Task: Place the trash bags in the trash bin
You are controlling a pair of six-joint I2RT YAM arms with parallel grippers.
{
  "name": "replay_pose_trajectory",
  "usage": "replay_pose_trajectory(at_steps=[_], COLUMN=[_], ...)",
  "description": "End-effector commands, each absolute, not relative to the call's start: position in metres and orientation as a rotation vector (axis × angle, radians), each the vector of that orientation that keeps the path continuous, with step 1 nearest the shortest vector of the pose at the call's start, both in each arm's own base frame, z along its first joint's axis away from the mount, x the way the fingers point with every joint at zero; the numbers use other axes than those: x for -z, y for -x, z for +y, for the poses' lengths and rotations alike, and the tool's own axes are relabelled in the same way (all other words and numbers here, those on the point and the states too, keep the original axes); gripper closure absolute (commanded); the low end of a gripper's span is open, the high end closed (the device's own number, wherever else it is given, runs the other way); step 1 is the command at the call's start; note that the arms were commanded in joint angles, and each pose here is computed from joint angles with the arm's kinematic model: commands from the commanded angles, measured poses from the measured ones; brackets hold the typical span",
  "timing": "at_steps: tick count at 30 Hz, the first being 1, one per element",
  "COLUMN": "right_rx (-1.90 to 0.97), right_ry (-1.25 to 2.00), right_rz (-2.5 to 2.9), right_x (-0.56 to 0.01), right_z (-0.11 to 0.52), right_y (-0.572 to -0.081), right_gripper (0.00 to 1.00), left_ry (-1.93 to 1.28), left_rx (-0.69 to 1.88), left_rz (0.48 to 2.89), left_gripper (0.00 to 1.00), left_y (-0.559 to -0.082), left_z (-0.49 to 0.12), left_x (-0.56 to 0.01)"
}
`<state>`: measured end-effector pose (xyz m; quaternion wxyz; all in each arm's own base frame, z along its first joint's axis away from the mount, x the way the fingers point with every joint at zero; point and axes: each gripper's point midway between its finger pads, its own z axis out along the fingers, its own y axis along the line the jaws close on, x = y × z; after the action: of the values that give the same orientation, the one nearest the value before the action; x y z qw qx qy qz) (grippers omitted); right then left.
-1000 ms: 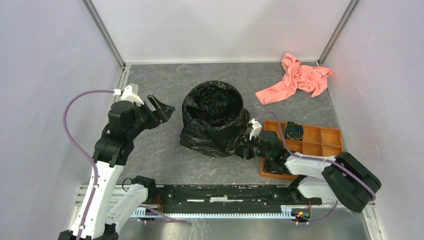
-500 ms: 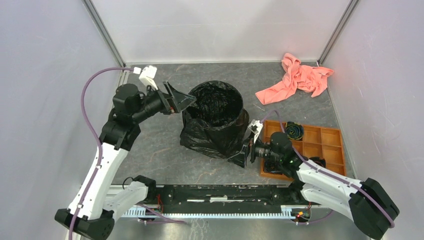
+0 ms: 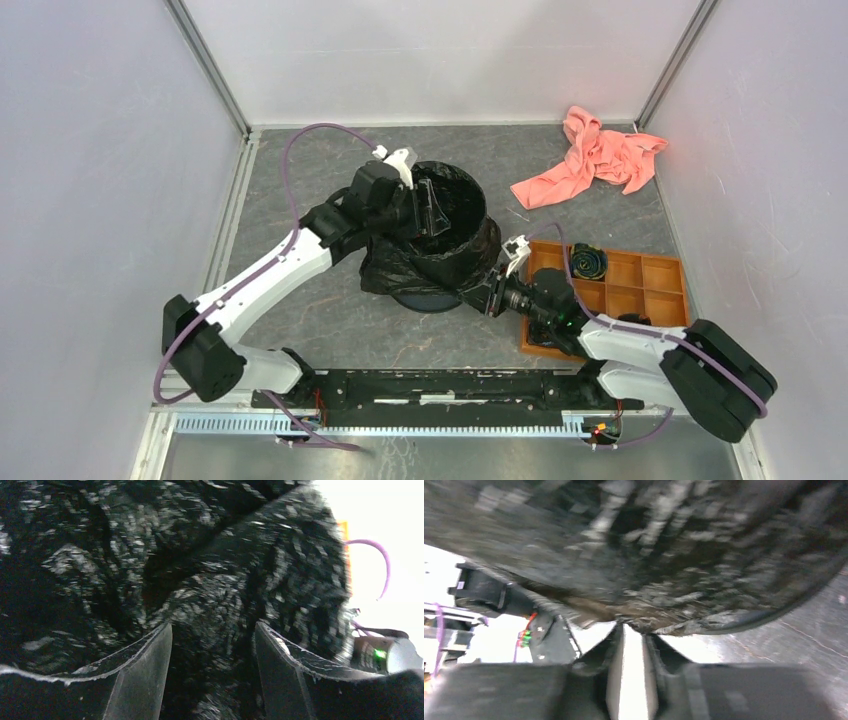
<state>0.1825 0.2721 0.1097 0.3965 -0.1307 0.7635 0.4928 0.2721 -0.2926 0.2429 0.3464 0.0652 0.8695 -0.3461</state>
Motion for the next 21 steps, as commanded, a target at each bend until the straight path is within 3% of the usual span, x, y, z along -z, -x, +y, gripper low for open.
replay_pose_trajectory(at_steps=[1,4,9,13,14,17,21], right_rx=[-1.190,-1.169,-1.155,-1.123,-1.094,-0.963,-0.786], right_ry=[0.230,0.245,0.263,0.288,0.295,0.314,0.341], right_rz=[1.891,1.933,1.971,1.984,1.990,1.990,1.974], right_x=[-0.106,-0.088,-0.070,-0.067,-0.066,-0.070,-0.082], right_z=[0.268,0.265,0.261,0.255,0.252,0.237,0.214], right_y=[-0.202,-0.198,-0.191,-0.188,-0.188,-0.196,-0.204], right_gripper=[0.84,1.00,0.99,1.00,0.96,0.73,0.53], left_ry=[-0.145,-0.156,-0.147,-0.152,-0.153,-0.162,-0.166], left_rx=[0.741,0.714,0.628,0.603,0.592,0.562,0.527], left_rz=[2.220,2.262,2.310,2.333,2.342,2.382,2.426], left_gripper=[0.33,0.38,0.50,0.54,0.55,0.56,0.57], left_y=[-0.297,-0.301,-0.311,-0.314,-0.315,-0.316,-0.320], left_z=[-0.282,-0.286,-0.283,-0.284,-0.283,-0.284,-0.287], left_x=[-0.245,-0.230,-0.206,-0.188,-0.183,-0.164,-0.138])
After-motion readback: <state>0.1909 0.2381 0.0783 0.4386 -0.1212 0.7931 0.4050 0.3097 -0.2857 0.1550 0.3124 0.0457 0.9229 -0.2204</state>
